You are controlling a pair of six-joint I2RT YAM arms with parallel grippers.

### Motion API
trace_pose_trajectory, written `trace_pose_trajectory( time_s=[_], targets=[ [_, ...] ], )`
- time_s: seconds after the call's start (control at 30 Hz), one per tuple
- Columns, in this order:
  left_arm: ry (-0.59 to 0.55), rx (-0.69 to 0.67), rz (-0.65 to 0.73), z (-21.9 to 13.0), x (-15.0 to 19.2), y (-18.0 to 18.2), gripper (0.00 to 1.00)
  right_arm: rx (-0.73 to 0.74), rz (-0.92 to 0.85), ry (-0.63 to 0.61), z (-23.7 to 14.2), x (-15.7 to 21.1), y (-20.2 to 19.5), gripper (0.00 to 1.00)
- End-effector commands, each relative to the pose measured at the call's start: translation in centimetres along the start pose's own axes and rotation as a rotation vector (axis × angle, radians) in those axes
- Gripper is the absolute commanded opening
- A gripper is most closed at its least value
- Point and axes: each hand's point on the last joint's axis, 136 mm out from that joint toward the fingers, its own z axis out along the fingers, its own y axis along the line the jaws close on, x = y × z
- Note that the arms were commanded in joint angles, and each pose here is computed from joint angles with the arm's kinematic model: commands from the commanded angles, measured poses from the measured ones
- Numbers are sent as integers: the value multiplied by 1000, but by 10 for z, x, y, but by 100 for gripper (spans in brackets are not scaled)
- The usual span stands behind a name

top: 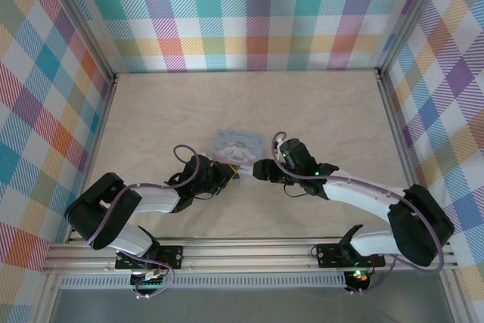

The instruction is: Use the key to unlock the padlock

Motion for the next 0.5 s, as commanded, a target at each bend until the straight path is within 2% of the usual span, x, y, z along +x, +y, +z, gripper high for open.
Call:
trace_pose_trajectory(
  time_s=[0.0, 0.2, 0.47],
  targets=[
    [1, -24, 15, -1, 3, -4, 0, 93, -149, -68, -18, -10, -17, 69],
    [1, -50, 3, -2, 3, 0, 0, 84, -362, -260, -50, -41, -4, 100],
    [11, -85, -30, -2, 4, 3, 0, 17, -675, -468, -78, -57, 20, 100]
  ],
)
